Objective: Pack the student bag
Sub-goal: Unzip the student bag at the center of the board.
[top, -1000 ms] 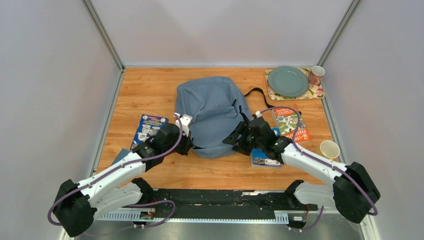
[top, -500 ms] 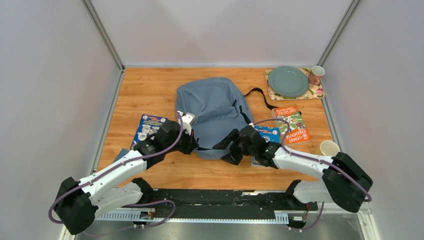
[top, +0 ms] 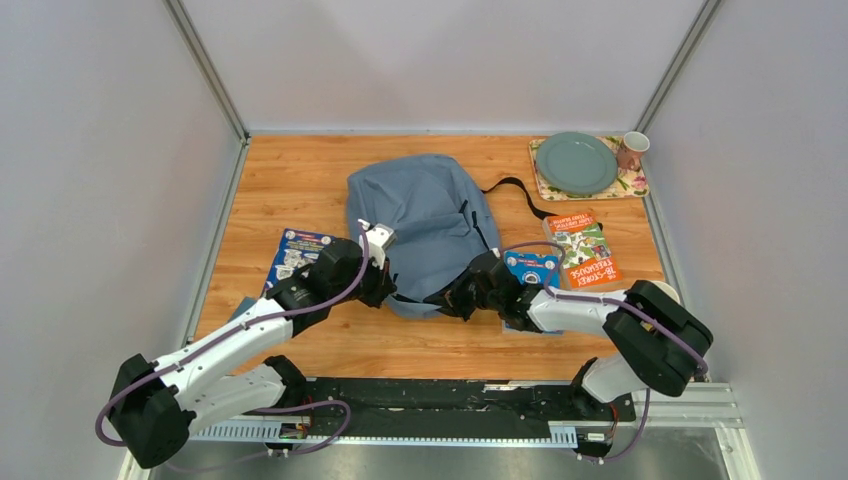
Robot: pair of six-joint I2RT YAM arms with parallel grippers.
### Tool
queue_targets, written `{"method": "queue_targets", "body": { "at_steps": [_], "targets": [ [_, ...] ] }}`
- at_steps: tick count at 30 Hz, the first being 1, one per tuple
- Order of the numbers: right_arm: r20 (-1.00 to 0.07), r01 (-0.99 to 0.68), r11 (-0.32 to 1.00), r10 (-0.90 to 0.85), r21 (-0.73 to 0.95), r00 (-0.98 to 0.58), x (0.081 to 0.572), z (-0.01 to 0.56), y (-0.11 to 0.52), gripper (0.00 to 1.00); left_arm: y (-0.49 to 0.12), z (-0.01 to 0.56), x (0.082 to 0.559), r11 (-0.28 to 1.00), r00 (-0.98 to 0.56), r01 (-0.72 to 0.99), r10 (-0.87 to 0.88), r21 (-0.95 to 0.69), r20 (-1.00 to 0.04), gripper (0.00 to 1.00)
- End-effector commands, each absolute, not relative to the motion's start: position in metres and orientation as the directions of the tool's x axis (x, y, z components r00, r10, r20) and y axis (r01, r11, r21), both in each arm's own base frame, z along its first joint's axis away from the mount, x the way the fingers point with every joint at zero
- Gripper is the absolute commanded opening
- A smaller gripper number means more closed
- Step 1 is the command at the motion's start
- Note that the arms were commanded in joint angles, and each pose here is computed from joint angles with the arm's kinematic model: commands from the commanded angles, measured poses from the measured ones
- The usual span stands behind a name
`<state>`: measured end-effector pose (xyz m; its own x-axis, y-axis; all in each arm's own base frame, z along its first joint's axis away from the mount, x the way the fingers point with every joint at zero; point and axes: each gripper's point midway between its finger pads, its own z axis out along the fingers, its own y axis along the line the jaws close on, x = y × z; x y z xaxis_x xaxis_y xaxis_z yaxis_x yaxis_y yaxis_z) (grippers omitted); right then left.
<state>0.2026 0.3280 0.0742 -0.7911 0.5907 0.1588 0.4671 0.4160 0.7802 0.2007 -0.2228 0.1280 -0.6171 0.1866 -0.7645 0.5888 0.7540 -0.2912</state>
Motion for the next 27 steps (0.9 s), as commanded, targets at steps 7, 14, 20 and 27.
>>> {"method": "queue_targets", "body": {
  "at_steps": [7, 14, 20, 27],
  "targets": [
    [0.079, 0.422, 0.479, 0.585, 0.77, -0.807, 0.191, 0.056, 0.304, 0.0, -0.171, 0.167, 0.273, 0.887, -0.456, 0.461, 0.271, 0.035, -0.848, 0.0],
    [-0.006, 0.381, 0.519, 0.597, 0.765, -0.802, 0.194, 0.063, 0.291, 0.0, -0.146, 0.168, 0.312, 0.928, -0.492, 0.373, 0.203, 0.006, -0.847, 0.0],
    [-0.072, 0.289, 0.549, 0.543, 0.784, -0.837, 0.196, 0.081, 0.299, 0.04, -0.155, 0.158, 0.305, 0.916, -0.544, 0.395, 0.171, -0.071, -0.822, 0.0],
    [-0.195, 0.154, 0.626, 0.452, 0.765, -0.87, 0.193, 0.101, 0.312, 0.57, -0.168, 0.15, 0.284, 0.886, -0.603, 0.427, 0.131, -0.18, -0.787, 0.34]
  ]
}}
